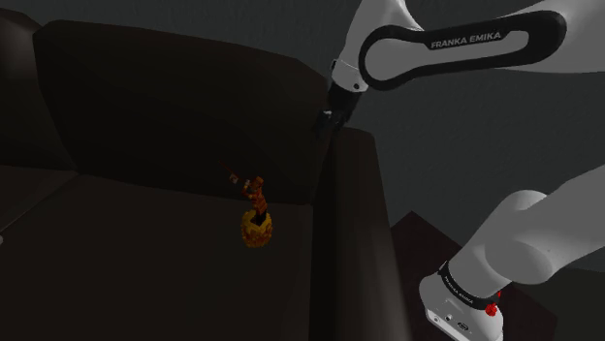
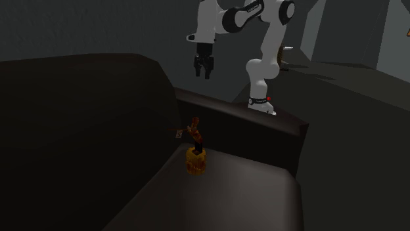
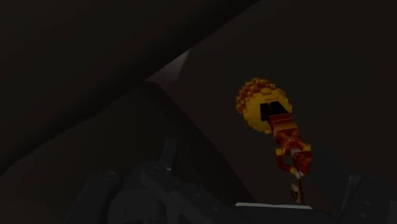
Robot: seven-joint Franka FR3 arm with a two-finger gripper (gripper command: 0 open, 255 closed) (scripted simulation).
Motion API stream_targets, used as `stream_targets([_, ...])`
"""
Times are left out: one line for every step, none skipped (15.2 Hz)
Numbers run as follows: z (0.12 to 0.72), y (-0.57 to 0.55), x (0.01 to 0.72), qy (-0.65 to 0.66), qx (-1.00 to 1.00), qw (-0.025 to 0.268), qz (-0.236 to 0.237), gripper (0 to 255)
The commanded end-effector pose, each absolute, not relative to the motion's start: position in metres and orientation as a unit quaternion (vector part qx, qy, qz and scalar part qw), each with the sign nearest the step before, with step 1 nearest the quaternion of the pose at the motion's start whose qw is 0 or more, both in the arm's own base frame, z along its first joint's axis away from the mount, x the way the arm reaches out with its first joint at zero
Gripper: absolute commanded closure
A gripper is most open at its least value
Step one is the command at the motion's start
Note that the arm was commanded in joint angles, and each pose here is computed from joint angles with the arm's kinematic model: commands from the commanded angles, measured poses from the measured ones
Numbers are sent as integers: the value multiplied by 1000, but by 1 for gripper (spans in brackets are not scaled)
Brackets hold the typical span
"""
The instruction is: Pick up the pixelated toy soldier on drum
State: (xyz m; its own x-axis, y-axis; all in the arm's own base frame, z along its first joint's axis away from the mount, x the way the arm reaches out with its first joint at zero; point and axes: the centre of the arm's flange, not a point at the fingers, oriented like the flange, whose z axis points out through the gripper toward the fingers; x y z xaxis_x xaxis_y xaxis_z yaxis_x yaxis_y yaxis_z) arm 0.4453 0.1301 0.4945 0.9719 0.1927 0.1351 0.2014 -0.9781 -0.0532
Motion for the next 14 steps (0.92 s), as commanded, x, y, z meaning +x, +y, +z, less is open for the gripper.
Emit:
stream_targets([480,147,463,-109,-991,33,-68,0])
stream_targets([474,156,470,-114,-990,33,-70,0])
stream_targets([467,164,477,-119,-990,33,-71,0])
stream_targets([460,172,484,-124,-989,33,-72,0])
stream_targets([453,180,492,-129,-988,33,-74,0])
stream_targets([446,189,499,-134,-988,33,-75,0])
stream_targets([439,197,506,-139,-987,32,-76,0])
stream_targets([432,206,513,-143,-986,32,-78,0])
stream_targets([426,214,520,-148,-985,32,-79,0])
stream_targets([419,223,527,-153,-984,32,-80,0])
stream_targets([412,232,533,-158,-984,32,-81,0])
stream_targets([405,241,540,-163,-983,32,-83,0])
stream_targets([398,249,547,-168,-982,31,-84,0])
stream_targets([392,258,553,-173,-981,31,-85,0])
